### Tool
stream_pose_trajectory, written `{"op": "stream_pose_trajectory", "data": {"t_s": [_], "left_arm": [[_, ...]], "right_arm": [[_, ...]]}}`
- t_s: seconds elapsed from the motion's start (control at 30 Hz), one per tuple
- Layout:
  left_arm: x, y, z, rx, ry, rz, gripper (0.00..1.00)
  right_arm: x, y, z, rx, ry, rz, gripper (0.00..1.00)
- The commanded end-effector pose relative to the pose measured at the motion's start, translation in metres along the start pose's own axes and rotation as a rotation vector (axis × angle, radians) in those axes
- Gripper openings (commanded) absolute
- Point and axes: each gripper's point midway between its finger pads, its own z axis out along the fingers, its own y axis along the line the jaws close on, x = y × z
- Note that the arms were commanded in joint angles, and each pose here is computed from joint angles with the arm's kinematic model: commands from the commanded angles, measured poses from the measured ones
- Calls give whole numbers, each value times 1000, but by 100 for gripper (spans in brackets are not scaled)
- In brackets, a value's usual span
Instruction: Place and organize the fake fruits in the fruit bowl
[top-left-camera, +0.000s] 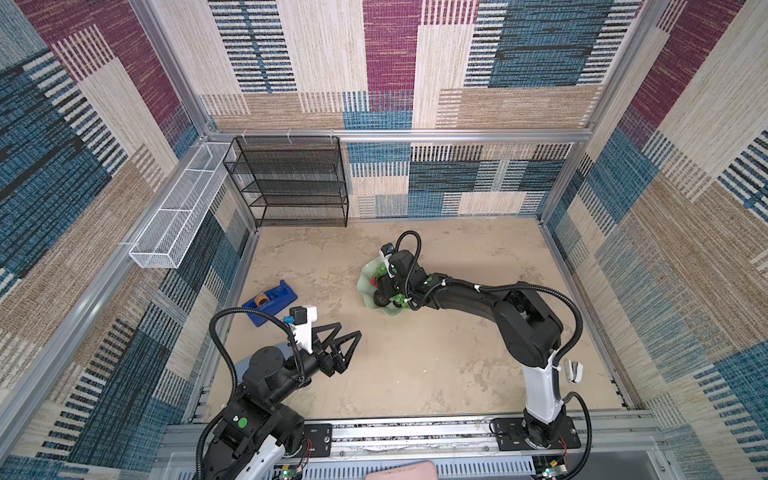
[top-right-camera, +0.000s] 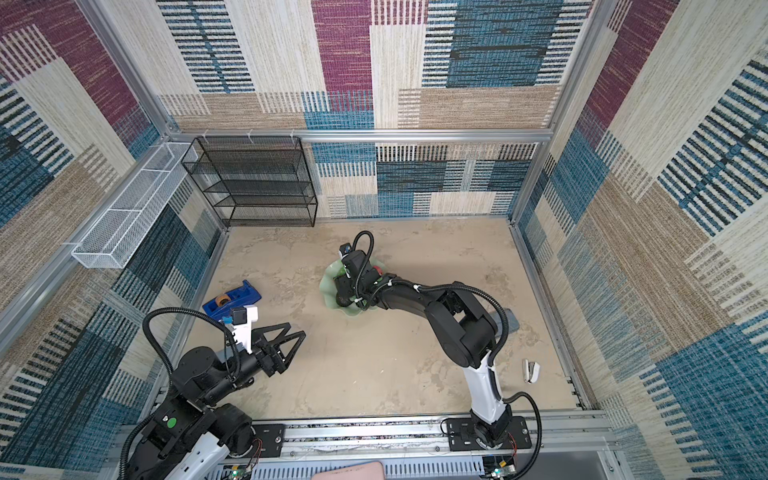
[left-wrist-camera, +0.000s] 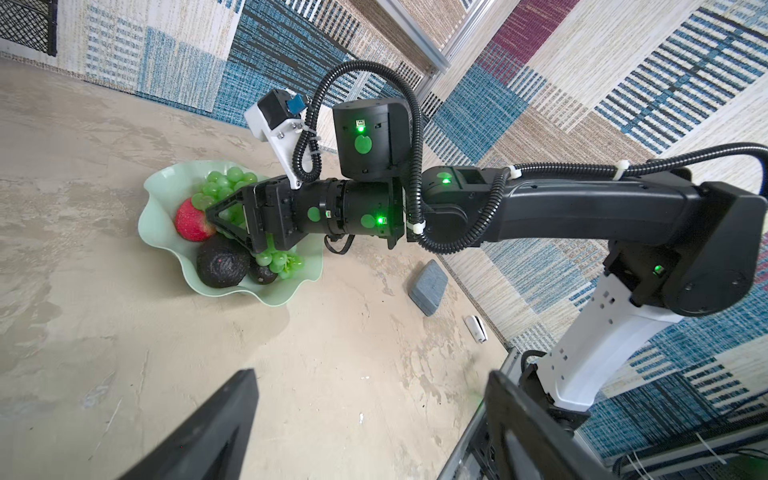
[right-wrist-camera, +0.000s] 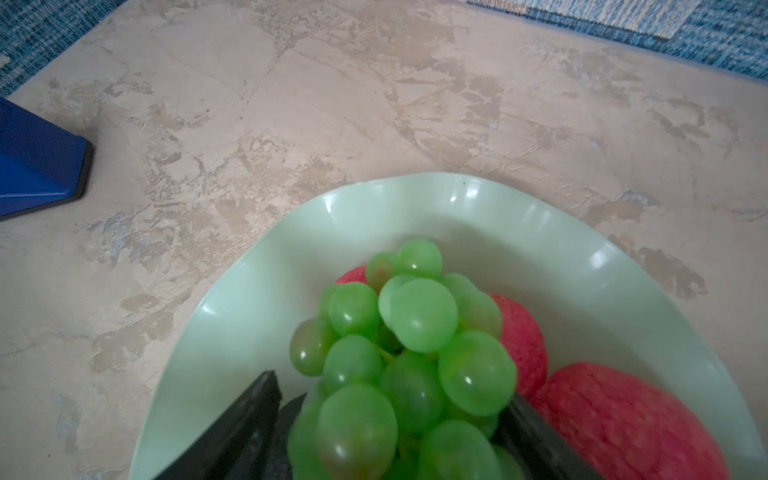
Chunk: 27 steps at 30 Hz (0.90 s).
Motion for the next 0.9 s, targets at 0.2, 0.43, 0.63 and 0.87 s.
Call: {"op": "stream_pose_trajectory", "data": {"t_s": [0.2,0.43,0.63,0.87], "left_arm": [[-3,6,-1,-35,-16,29,89],[-35,97,-16,-585,-172,160,99],[-67,157,-5,-976,-281,472,99],[-37,251,1,-1070,-160,405,99]], "right_arm": [[-59,10,-65,-116,-265,42,100],[-59,-32,-184,-51,-607,50,100],[-20,-127,-238,318,-654,151,100],[41,-219,-273,677,-649,183,100]]}}
